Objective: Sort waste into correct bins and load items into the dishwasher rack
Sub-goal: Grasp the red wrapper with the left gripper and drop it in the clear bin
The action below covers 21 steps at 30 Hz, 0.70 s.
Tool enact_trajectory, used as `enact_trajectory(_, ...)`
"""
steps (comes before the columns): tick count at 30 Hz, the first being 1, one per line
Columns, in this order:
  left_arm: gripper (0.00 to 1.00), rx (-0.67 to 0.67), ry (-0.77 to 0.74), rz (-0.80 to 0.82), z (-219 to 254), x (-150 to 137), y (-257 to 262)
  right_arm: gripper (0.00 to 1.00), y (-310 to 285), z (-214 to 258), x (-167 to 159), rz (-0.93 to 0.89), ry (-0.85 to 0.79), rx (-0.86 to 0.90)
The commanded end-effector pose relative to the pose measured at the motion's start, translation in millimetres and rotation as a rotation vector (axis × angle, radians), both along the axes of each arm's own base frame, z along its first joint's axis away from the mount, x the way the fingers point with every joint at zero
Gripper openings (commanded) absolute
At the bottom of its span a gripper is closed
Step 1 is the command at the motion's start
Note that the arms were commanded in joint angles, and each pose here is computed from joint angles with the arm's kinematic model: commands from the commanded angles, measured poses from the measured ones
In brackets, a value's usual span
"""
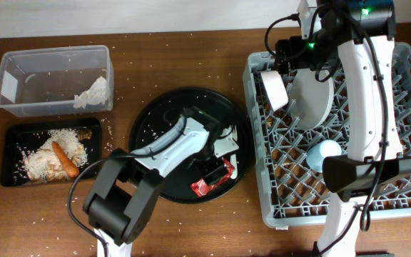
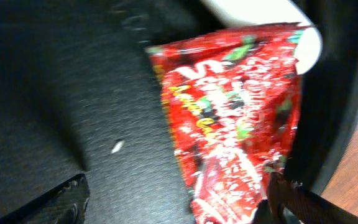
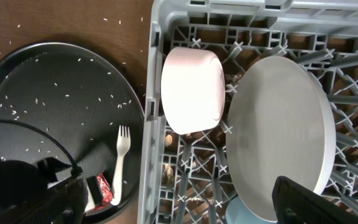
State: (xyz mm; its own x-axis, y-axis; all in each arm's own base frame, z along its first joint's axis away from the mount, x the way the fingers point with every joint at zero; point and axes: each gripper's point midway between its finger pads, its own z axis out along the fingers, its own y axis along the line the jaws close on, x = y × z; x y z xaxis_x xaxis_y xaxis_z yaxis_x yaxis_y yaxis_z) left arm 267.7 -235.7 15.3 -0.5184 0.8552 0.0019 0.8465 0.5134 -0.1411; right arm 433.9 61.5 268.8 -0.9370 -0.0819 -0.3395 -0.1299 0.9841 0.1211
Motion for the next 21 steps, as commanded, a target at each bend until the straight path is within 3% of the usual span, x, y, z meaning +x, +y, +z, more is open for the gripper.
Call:
enact_trajectory(1,0.89,0.006,-0.007,-0.034,0,-11,-7,0.94,-2,0,-2,-0.004,0.005,-0.008)
enact_trajectory(5,0.81,0.037,-0.03,-0.049,-16,-19,-5,0.94,-1,0,-3,-0.004,0.009,-0.008)
enact_trajectory(9,0.56,0.067,-0.056,-0.053,-17,-16,0,0.94,-2,-1,-4,-0.004,0.015,-0.009)
enact_trajectory(11,0.51,0.094,-0.076,-0.036,-17,-12,4,0.94,-2,-1,-4,-0.004,0.015,-0.009)
enact_trajectory(13,0.36,0.119,-0.097,-0.035,-17,-8,8,0.94,-2,-1,-4,-0.004,0.015,-0.009)
enact_trajectory(15,0.05,0.145,-0.125,-0.036,-16,-3,12,0.94,-2,-1,-4,-0.004,0.015,-0.009)
enact_trajectory(16,0.0,0.145,-0.124,-0.036,-14,-3,11,0.94,-2,-1,-4,-0.004,0.015,-0.009)
enact_trajectory(21,0.0,0.131,-0.16,0.045,27,23,8,0.94,-2,-1,-4,-0.004,0.015,-0.009)
